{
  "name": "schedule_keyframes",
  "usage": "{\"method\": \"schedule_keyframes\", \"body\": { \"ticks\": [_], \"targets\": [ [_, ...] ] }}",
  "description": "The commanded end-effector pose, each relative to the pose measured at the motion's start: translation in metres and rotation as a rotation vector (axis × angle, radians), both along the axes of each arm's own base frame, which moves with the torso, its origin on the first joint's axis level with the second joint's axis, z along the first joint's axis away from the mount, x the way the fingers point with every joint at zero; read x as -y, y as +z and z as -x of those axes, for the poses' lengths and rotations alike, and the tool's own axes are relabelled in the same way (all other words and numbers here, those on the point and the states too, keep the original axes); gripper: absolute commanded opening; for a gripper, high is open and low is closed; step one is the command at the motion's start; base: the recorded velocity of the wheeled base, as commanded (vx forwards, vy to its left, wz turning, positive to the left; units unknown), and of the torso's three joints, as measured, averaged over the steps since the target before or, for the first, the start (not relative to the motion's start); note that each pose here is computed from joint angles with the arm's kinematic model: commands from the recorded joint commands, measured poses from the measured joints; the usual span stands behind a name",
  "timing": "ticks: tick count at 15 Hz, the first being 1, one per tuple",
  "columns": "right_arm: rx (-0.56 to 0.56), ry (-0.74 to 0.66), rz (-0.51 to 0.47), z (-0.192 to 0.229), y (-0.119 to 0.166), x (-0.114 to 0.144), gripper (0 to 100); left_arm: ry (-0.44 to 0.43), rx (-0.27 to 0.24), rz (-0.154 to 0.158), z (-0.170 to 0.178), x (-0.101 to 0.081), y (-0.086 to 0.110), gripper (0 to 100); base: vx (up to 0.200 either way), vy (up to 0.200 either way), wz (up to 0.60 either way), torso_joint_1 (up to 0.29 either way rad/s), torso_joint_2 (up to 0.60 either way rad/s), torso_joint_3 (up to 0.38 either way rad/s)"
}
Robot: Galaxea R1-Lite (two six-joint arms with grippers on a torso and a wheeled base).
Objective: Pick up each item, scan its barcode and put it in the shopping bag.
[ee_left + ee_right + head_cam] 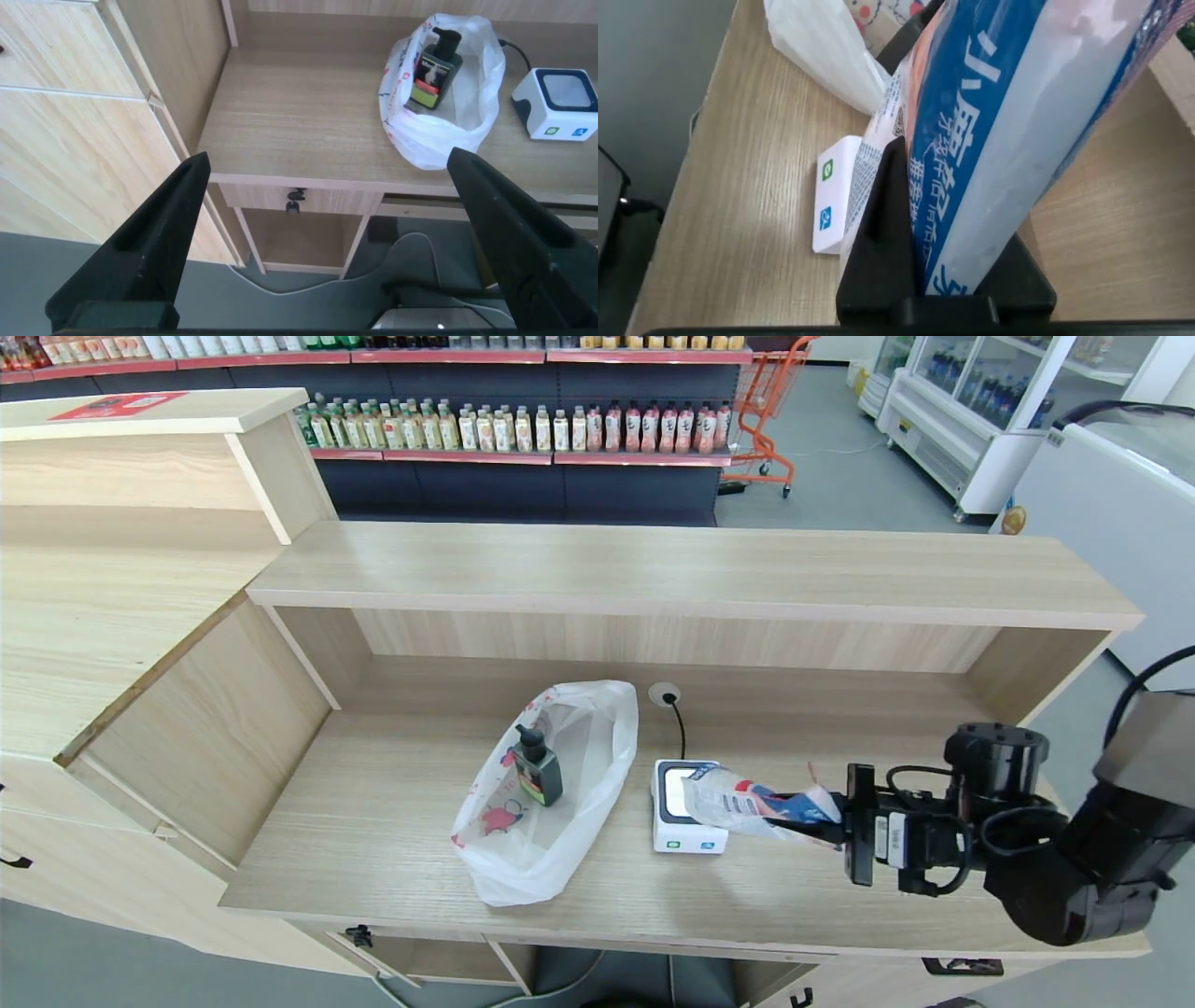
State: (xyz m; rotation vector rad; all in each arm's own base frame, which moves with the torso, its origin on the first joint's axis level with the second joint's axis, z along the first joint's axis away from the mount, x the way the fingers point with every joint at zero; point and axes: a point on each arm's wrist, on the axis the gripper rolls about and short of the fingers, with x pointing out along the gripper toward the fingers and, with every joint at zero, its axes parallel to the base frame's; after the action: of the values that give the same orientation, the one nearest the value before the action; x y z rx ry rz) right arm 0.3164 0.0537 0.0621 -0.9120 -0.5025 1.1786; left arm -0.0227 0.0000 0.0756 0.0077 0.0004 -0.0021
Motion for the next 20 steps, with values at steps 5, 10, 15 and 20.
{"method": "schedule_keyframes", "body": {
  "ticks": [5,10,15,20],
  "targets": [
    [-0.44,-0.25,-0.262,0.074,0.073,0.028,0,0.001,0.0,0.0,0.0,0.0,0.0,100,0.0,0.0,0.0,0.0,0.0,0.0],
    [-0.745,-0.689,-0.572,0.055,0.089,0.011,0,0.001,0.0,0.0,0.0,0.0,0.0,100,0.0,0.0,0.0,0.0,0.0,0.0],
    [-0.965,-0.726,-0.601,0.069,0.095,0.001,0,0.001,0.0,0.0,0.0,0.0,0.0,100,0.0,0.0,0.0,0.0,0.0,0.0],
    [-0.976,-0.728,-0.619,0.07,0.097,0.002,0,0.001,0.0,0.002,0.0,0.0,0.0,100,0.0,0.04,0.0,0.0,0.0,0.001]
  ]
}}
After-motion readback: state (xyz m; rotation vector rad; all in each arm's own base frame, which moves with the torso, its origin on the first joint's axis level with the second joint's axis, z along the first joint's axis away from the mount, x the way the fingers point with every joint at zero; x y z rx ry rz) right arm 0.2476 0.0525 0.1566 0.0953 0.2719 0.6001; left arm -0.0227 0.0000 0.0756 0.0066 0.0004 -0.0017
